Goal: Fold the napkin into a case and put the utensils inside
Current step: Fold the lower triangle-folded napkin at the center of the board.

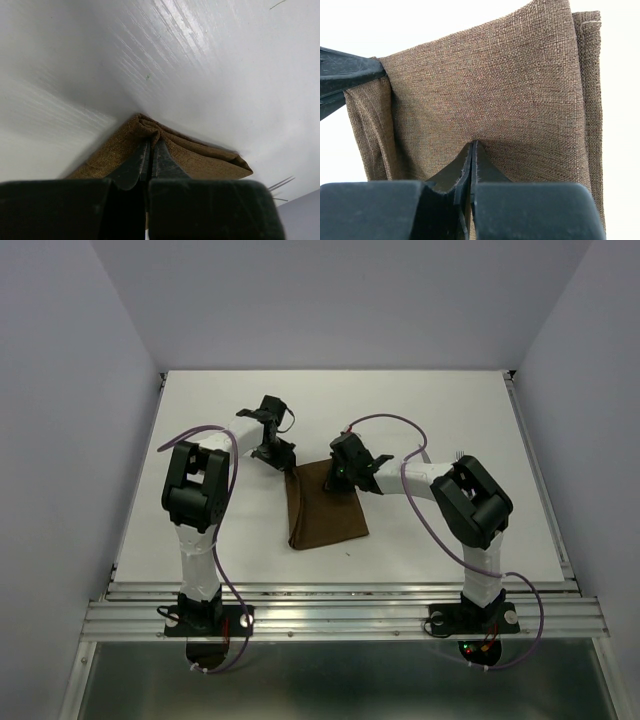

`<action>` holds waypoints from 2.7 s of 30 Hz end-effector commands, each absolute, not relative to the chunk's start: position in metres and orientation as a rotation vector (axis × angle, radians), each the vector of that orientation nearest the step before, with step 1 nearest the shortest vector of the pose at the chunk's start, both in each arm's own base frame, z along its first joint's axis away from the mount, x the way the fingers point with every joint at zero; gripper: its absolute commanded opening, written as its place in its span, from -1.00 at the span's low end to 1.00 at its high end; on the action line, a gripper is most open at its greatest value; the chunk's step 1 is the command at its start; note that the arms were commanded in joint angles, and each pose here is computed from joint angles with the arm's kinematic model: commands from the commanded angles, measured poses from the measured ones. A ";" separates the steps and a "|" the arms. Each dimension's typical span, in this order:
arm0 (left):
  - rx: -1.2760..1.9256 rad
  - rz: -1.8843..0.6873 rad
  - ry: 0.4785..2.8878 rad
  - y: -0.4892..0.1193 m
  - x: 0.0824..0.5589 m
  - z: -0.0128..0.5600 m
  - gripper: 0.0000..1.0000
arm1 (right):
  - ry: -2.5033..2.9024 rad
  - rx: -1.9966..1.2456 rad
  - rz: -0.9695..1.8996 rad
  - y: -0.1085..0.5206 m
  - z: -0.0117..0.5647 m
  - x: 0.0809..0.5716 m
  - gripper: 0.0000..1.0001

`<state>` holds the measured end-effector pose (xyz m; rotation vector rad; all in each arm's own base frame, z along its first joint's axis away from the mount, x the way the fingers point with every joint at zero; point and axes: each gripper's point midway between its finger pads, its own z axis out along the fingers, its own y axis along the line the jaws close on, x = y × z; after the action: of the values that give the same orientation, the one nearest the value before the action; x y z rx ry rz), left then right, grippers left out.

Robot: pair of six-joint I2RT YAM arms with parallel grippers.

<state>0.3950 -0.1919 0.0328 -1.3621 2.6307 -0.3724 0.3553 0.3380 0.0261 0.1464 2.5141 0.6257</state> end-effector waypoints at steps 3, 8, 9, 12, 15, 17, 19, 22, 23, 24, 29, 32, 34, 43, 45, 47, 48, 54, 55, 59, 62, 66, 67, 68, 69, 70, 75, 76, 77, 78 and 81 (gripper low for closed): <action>-1.405 -0.382 2.596 -0.195 0.399 0.052 -1.00 | 2.643 0.127 0.529 0.319 -0.008 0.329 -0.99; -1.458 -0.379 2.581 -0.197 0.404 0.049 -1.00 | 2.654 0.125 0.536 0.319 -0.012 0.326 -0.99; -1.465 -0.385 2.587 -0.198 0.403 0.048 -1.00 | 2.658 0.128 0.536 0.319 -0.013 0.325 -0.99; -1.484 -0.394 2.580 -0.200 0.404 0.048 -1.00 | 2.668 0.130 0.537 0.318 -0.017 0.322 -0.99; -1.501 -0.377 2.558 -0.195 0.406 0.050 -1.00 | 2.668 0.135 0.538 0.316 -0.021 0.320 -0.99; -1.510 -0.363 2.551 -0.194 0.406 0.049 -1.00 | 2.671 0.135 0.535 0.315 -0.022 0.319 -0.99; -1.525 -0.352 2.536 -0.192 0.408 0.049 -1.00 | 2.690 0.122 0.564 0.317 -0.024 0.313 -0.99; -1.543 -0.347 2.525 -0.191 0.411 0.048 -1.00 | 2.695 0.121 0.571 0.317 -0.026 0.311 -0.99; -1.551 -0.336 2.528 -0.191 0.409 0.047 -1.00 | 2.696 0.121 0.570 0.316 -0.027 0.310 -0.99; -1.557 -0.337 2.524 -0.191 0.410 0.046 -1.00 | 2.697 0.120 0.572 0.316 -0.027 0.310 -0.99; -1.598 -0.300 2.490 -0.186 0.411 0.045 -1.00 | 2.701 0.118 0.580 0.316 -0.029 0.308 -0.99; -1.613 -0.260 2.475 -0.181 0.410 0.041 -1.00 | 2.702 0.110 0.582 0.316 -0.028 0.307 -0.99; -1.629 -0.244 2.475 -0.180 0.408 0.036 -1.00 | 2.699 0.111 0.580 0.315 -0.027 0.307 -0.99; -1.671 -0.126 2.404 -0.170 0.410 0.026 -1.00 | 2.711 0.101 0.585 0.312 -0.029 0.299 -0.99; -1.669 -0.081 2.398 -0.167 0.407 0.024 -1.00 | 2.705 0.096 0.589 0.312 -0.027 0.300 -0.99; -1.682 -0.062 2.385 -0.166 0.406 0.022 -1.00 | 2.695 0.095 0.601 0.313 -0.021 0.301 -0.99; -1.684 -0.057 2.380 -0.166 0.406 0.021 -1.00 | 2.691 0.091 0.609 0.314 -0.019 0.302 -0.99; -1.670 -0.021 2.363 -0.165 0.408 0.018 -1.00 | 2.600 0.095 0.750 0.322 0.020 0.300 -0.80; -1.668 -0.020 2.363 -0.165 0.408 0.018 -1.00 | 2.590 0.095 0.754 0.321 0.024 0.299 -0.73; -1.647 -0.001 2.373 -0.164 0.407 0.021 -1.00 | 2.546 0.045 0.790 0.320 0.039 0.296 -0.40; -1.631 -0.003 2.373 -0.164 0.410 0.023 -1.00 | 2.492 -0.042 0.824 0.322 0.051 0.296 -0.10; -1.611 -0.006 2.397 -0.165 0.408 0.022 -1.00 | 2.434 -0.120 0.837 0.324 0.069 0.298 0.16; -1.610 -0.003 2.401 -0.165 0.407 0.021 -1.00 | 2.420 -0.129 0.838 0.325 0.074 0.300 0.18; -1.608 -0.001 2.401 -0.164 0.406 0.021 -1.00 | 2.396 -0.129 0.845 0.323 0.082 0.304 0.22; -1.606 0.006 2.404 -0.163 0.404 0.020 -1.00 | 2.388 -0.144 0.851 0.324 0.086 0.304 0.23; -1.609 0.011 2.405 -0.161 0.402 0.018 -1.00 | 2.384 -0.152 0.882 0.325 0.090 0.304 0.23; -1.605 0.008 2.412 -0.161 0.397 0.013 -1.00 | 2.371 -0.184 1.044 0.342 0.112 0.304 0.25; -1.603 0.010 2.419 -0.162 0.395 0.011 -1.00 | 2.371 -0.206 1.110 0.349 0.118 0.300 0.25; -1.600 0.008 2.422 -0.163 0.395 0.011 -1.00 | 2.370 -0.205 1.144 0.354 0.121 0.300 0.25; -1.598 0.005 2.424 -0.163 0.396 0.011 -1.00 | 2.381 -0.181 1.176 0.361 0.122 0.303 0.25; -1.576 -0.008 2.419 -0.166 0.400 0.011 -1.00 | 2.418 -0.136 1.253 0.372 0.120 0.302 0.18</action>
<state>0.4109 -0.1823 0.0263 -1.6025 2.4244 -0.1398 0.3002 0.3454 0.0990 -0.1424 2.4370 1.0628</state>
